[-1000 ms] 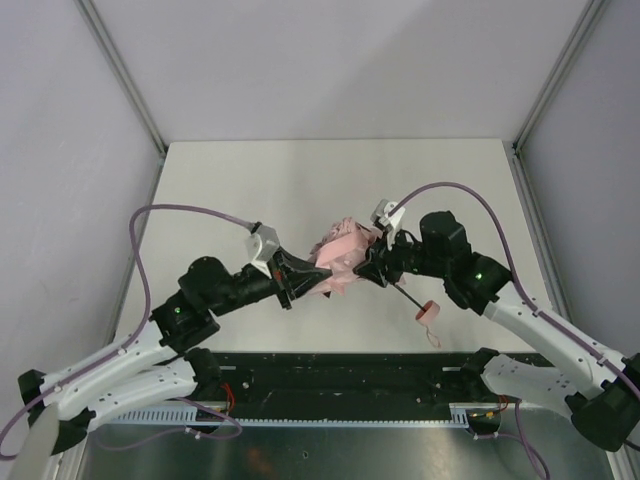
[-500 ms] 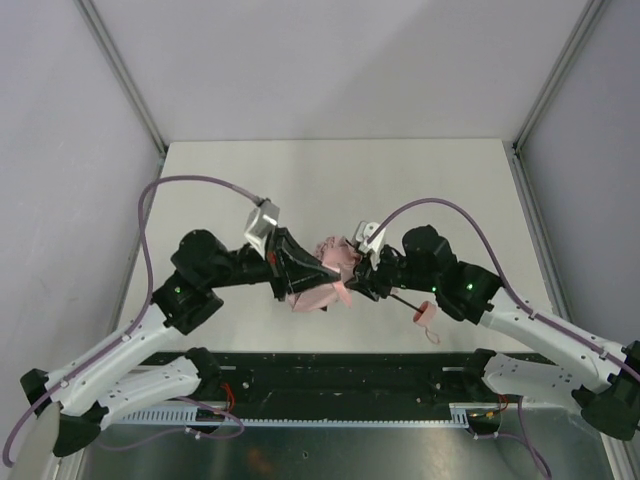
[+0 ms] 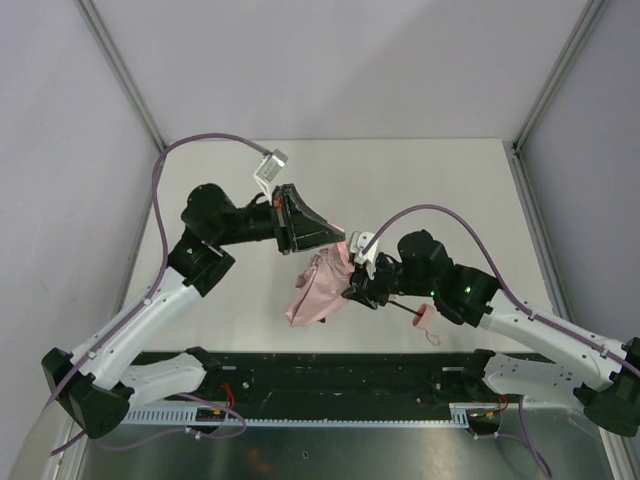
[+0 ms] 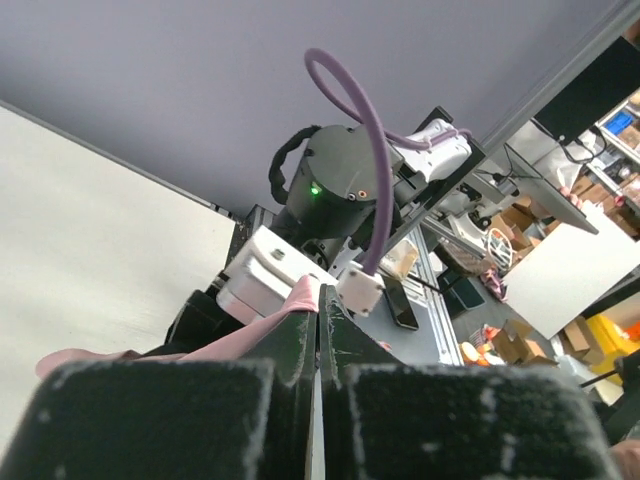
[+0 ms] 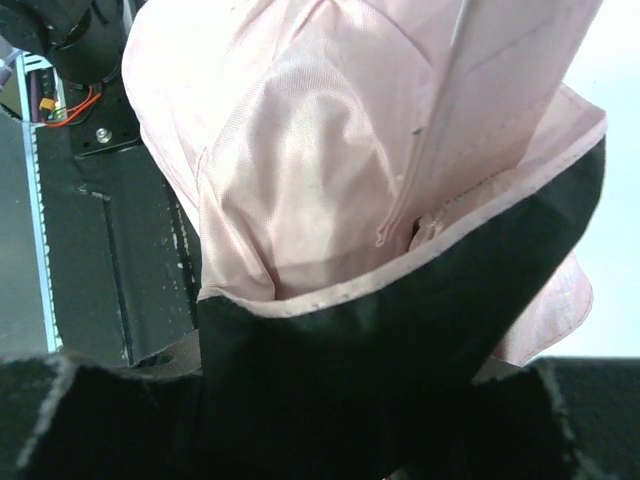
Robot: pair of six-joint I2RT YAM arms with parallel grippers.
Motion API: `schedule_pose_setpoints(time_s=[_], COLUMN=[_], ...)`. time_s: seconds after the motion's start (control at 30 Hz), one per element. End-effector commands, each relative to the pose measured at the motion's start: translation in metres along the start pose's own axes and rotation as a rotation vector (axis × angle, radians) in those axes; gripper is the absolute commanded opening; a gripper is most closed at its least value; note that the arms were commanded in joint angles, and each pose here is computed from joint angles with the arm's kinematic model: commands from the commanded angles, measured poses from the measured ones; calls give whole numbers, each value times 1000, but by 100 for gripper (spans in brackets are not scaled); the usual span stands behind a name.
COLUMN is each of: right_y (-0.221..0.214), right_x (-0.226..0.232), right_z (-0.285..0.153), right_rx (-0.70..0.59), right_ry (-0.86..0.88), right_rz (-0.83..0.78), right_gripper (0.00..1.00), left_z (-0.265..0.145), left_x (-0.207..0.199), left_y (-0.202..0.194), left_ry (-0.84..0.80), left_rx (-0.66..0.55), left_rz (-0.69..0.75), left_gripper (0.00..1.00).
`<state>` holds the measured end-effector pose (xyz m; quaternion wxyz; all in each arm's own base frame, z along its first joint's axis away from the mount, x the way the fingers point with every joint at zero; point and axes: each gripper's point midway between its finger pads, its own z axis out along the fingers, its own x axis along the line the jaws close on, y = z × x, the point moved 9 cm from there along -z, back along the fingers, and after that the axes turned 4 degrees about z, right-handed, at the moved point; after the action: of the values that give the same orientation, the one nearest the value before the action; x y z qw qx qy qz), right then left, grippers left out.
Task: Put away the umbrella
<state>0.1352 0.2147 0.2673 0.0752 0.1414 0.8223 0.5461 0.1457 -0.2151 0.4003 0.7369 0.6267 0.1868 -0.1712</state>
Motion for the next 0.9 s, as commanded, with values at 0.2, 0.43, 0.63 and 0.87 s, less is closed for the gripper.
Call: schedule_pose_setpoints(time_s=[0.2, 0.43, 0.63, 0.87], right_y=[6, 12, 15, 23], right_x=[7, -17, -33, -33], right_z=[-5, -5, -2, -4], right_rx=[-28, -87, -130, -168], right_ry=[74, -15, -32, -11], right_rz=[-2, 150, 226, 190], right_gripper=[0, 0, 0, 0], left_z=[2, 6, 0, 16], left_x=[-9, -46, -71, -70], left_y=[29, 31, 18, 4], left_ry=[-104, -319, -470, -578], left_rx=[-27, 45, 111, 228], left_rz=[-16, 170, 279, 203], left_gripper=[0, 0, 0, 0])
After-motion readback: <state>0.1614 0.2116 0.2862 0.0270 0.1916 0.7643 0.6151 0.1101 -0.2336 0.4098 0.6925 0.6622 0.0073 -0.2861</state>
